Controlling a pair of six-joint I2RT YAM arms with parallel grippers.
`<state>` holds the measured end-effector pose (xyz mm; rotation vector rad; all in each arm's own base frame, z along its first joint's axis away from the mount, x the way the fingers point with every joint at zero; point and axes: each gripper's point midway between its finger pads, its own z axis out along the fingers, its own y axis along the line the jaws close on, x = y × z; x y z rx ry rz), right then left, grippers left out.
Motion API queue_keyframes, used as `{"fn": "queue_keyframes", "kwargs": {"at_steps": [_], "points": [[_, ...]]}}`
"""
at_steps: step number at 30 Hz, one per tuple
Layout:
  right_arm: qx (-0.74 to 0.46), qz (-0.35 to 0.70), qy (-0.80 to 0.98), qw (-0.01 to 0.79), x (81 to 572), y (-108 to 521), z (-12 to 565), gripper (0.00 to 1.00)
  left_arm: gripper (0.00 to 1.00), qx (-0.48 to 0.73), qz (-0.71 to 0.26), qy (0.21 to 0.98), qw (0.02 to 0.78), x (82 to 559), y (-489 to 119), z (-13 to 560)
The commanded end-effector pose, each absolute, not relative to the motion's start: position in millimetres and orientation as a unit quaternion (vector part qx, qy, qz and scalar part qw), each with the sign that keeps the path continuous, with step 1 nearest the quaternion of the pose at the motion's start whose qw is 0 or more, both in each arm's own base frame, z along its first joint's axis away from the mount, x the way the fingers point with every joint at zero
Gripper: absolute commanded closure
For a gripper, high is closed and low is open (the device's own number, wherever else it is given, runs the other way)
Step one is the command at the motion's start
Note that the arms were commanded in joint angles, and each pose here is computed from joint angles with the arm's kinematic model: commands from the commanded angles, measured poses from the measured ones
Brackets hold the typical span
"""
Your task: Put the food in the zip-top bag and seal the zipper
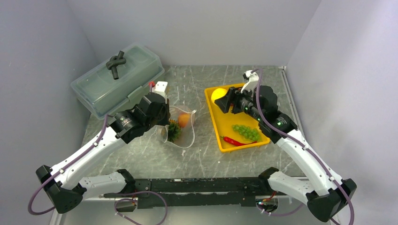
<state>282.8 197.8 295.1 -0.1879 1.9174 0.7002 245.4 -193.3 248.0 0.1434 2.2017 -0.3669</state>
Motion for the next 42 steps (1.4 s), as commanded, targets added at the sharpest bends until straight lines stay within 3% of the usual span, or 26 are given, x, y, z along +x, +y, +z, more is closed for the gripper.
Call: {"fn": "queue_keyframes", "kwargs": {"at_steps": [1,19,30,42], "points": [[-0.143,0.388,0.73,0.544,257.2,226.8,350.5,0.63,1.0,0.045,-0.165,0.875,0.452,250.2,-197.4,260.0],[-0.272,0.579,0.593,0.489,167.4,287.1,402.1,0.63,1.0,0.046,-0.174,0.875,0.449,250.4,-201.6,257.9],[-0.306,0.572,0.618,0.444,159.3,337.6,365.4,0.63,1.0,0.047,-0.174,0.875,0.449,249.7,-201.2,258.7],[-0.291,0.495,0.689,0.442,191.1,357.0,310.4,0.62,1.0,0.046,-0.181,0.875,0.447,246.0,-200.1,260.2]]}}
